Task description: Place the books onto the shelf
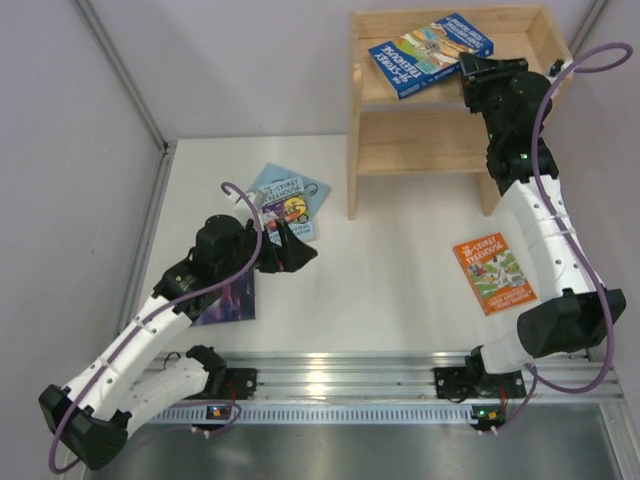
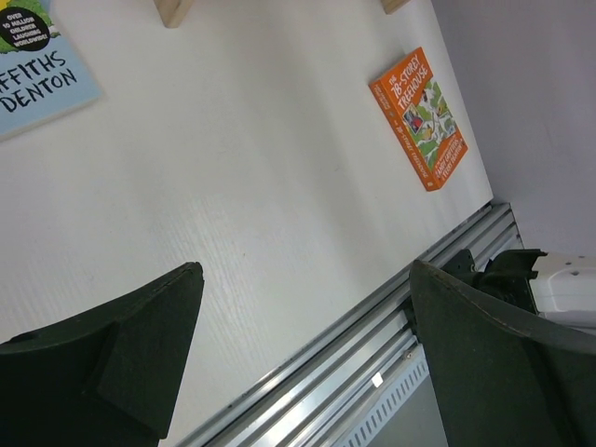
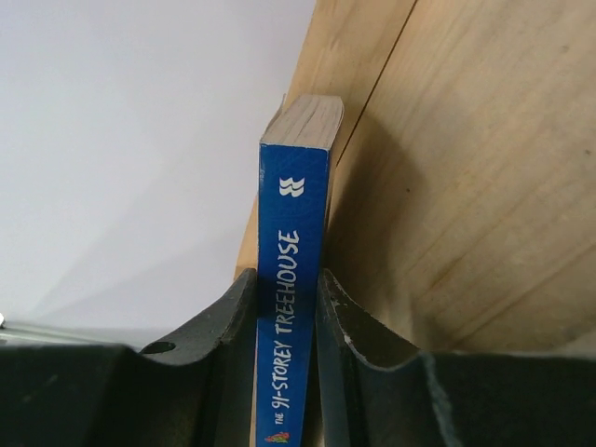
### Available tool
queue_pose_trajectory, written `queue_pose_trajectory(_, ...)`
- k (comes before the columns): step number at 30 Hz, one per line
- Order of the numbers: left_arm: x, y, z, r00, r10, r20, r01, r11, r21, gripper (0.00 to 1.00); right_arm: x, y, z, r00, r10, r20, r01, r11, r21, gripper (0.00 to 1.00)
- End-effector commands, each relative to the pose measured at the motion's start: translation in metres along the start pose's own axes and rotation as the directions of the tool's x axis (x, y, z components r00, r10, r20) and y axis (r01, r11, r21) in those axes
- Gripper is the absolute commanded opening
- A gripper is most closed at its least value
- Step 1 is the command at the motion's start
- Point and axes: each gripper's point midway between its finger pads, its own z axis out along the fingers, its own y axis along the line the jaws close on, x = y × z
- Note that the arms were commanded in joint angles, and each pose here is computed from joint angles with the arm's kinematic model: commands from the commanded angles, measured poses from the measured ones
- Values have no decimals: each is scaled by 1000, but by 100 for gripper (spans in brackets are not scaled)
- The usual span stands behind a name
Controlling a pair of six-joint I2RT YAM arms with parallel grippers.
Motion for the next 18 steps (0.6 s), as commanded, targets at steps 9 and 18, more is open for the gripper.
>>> queue_pose_trajectory(9, -9, -6, 12, 999, 16, 36, -17, 999, 42, 97, -7, 22, -19, 963, 194, 188, -186, 981, -58, 0)
queue_pose_trajectory(18, -9, -6, 13, 999, 18, 36, -19, 999, 41, 97, 1, 19, -20, 928, 281, 244, -281, 959, -36, 0)
